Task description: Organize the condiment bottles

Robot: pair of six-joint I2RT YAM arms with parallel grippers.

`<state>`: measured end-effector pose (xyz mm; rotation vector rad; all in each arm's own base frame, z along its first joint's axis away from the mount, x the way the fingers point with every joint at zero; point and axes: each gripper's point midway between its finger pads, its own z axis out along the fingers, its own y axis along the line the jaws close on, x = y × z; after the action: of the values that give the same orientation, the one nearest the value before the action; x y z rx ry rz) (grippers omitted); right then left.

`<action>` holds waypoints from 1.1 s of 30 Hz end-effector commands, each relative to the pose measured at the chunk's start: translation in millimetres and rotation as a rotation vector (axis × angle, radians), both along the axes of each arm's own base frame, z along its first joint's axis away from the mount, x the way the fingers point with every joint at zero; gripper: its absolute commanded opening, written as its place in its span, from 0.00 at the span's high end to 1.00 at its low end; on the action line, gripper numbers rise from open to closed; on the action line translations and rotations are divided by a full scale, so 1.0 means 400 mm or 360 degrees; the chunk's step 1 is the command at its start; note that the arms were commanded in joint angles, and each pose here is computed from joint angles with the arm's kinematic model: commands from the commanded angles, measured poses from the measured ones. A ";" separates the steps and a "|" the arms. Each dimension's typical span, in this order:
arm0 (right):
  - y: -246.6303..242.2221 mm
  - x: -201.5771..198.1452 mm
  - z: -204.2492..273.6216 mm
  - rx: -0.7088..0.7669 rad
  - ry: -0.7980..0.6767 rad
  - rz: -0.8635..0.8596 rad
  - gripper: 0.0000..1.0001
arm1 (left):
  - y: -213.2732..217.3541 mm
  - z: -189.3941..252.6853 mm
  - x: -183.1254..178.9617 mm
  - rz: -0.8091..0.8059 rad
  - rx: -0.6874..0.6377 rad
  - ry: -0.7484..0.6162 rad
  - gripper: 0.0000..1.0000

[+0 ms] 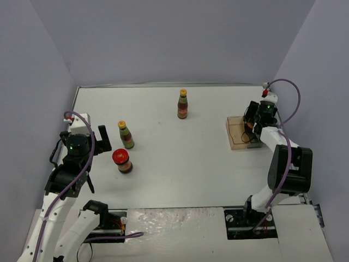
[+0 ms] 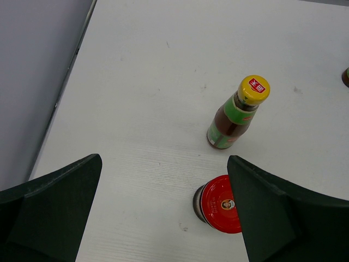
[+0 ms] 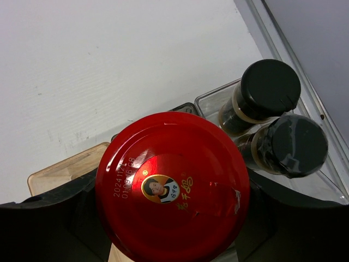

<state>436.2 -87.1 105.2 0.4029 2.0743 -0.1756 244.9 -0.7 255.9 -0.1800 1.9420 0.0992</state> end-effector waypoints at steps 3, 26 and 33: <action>-0.023 0.110 0.158 -0.0080 -0.0397 0.0001 0.82 | -0.008 0.043 0.019 -0.0009 -0.0018 -0.0093 0.03; 0.286 -0.082 0.424 0.0043 -0.0555 0.0577 0.00 | -0.137 -0.086 -0.050 -0.0288 -0.0286 0.0651 0.03; 0.373 -0.161 0.416 0.0188 -0.0597 0.0782 0.00 | -0.176 -0.160 -0.052 -0.0328 -0.0347 0.0956 0.03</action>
<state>384.6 44.0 264.2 0.0276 1.7888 0.1906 227.4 -55.9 195.8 -0.0949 2.4624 -0.1427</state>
